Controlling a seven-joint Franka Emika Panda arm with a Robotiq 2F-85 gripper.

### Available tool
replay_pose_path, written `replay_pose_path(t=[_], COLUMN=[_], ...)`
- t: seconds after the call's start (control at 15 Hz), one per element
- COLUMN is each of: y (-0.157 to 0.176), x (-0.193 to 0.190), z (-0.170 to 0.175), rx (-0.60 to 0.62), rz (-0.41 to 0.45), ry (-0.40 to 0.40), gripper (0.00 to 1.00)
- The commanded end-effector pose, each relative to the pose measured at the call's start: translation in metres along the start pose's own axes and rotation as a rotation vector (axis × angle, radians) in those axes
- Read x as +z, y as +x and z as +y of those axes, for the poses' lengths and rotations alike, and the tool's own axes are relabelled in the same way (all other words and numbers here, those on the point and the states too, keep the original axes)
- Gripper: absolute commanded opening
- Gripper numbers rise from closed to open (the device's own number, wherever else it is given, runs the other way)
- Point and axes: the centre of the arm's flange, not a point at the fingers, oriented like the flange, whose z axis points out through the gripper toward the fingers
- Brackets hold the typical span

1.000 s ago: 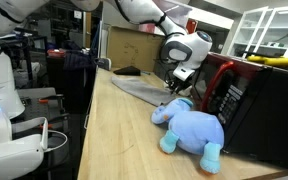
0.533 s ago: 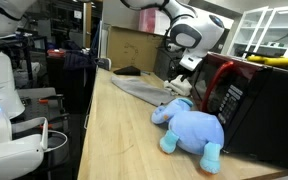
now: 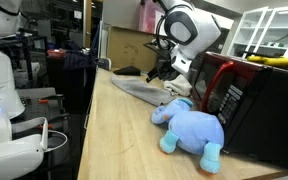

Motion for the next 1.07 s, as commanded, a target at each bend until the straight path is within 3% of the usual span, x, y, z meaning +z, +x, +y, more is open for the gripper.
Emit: replay_pose_path(t=[0.0, 0.47, 0.8, 0.87, 0.93, 1.0], y=[-0.046, -0.113, -0.135, -0.136, -0.119, -0.121], x=[0.035, 0.061, 0.074, 0.074, 0.069, 0.07], z=[0.054, 0.108, 0.129, 0.133, 0.112, 0.116], rx=[-0.14, -0.41, -0.608, -0.612, -0.568, -0.572], rz=[-0.015, -0.031, 0.06, 0.067, 0.036, 0.038], ry=[-0.087, -0.139, -0.066, -0.05, -0.095, -0.092], gripper=[1.0, 1.0, 1.0, 1.0, 1.0, 1.0])
